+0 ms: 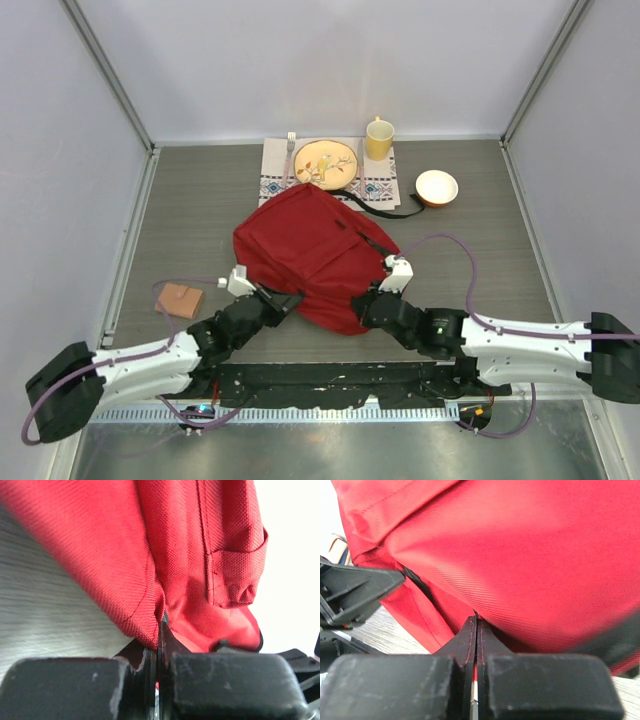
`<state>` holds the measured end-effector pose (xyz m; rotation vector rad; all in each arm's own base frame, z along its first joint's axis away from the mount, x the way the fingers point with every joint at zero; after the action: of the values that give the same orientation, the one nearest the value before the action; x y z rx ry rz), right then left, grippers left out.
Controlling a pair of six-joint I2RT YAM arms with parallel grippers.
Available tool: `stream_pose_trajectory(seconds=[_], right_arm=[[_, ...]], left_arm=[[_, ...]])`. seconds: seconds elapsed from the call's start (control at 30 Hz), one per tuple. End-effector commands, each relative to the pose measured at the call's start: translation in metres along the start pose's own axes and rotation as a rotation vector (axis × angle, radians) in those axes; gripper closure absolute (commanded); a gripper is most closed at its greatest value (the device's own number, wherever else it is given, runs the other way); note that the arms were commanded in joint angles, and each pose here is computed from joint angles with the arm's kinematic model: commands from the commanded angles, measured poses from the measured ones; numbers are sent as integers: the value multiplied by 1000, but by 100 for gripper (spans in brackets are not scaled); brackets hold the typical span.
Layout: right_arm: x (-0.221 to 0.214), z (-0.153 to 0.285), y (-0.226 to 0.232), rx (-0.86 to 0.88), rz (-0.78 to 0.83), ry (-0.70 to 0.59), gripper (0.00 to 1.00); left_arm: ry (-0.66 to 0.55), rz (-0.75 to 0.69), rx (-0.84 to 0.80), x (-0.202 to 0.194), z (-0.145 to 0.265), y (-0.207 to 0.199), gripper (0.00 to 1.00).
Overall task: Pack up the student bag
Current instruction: Zip the student bag at the center of the board.
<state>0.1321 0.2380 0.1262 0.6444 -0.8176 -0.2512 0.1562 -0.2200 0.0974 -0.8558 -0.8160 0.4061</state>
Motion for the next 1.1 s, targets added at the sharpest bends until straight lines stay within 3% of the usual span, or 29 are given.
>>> stream_pose_trajectory(seconds=[0.0,0.33,0.37,0.4,0.47,0.5,0.6,0.77,1.07], right_arm=[[9,10,-4,43,-72,-47,99],[23,22,0,114,-108,-96,99],[24,22,4,128,-101,-96,99],[24,21,7,132,-94,-93,99],[22,20,12,143,-85,-77,99],[21,19,15,146,-78,-69,99],[17,15,18,144,-69,-52,99],[16,11,19,142,-77,-60,99],[21,14,15,124,-89,-85,99]], left_arm=[[-84,-35,131,29,7,38,100],[-99,-48,173,41,23,55,100],[-79,-83,167,40,24,54,93],[-81,-98,149,44,24,45,73],[-55,-157,148,45,27,38,56],[-61,-206,134,52,29,26,41],[-35,-314,154,62,39,13,28],[54,-453,162,65,57,1,23],[221,-796,-81,58,58,-52,23]])
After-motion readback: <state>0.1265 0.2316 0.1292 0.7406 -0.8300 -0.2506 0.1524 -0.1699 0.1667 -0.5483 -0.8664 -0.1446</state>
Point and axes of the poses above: each gripper's point midway between its finger pads, its own z axis back along the fingers, its own y axis along the line the jaws close on, x = y × z, the point moved 4 cm from there along z, back along the fingers, and after that the axes turned 13 degrees about -z, right-handed, at the moved point
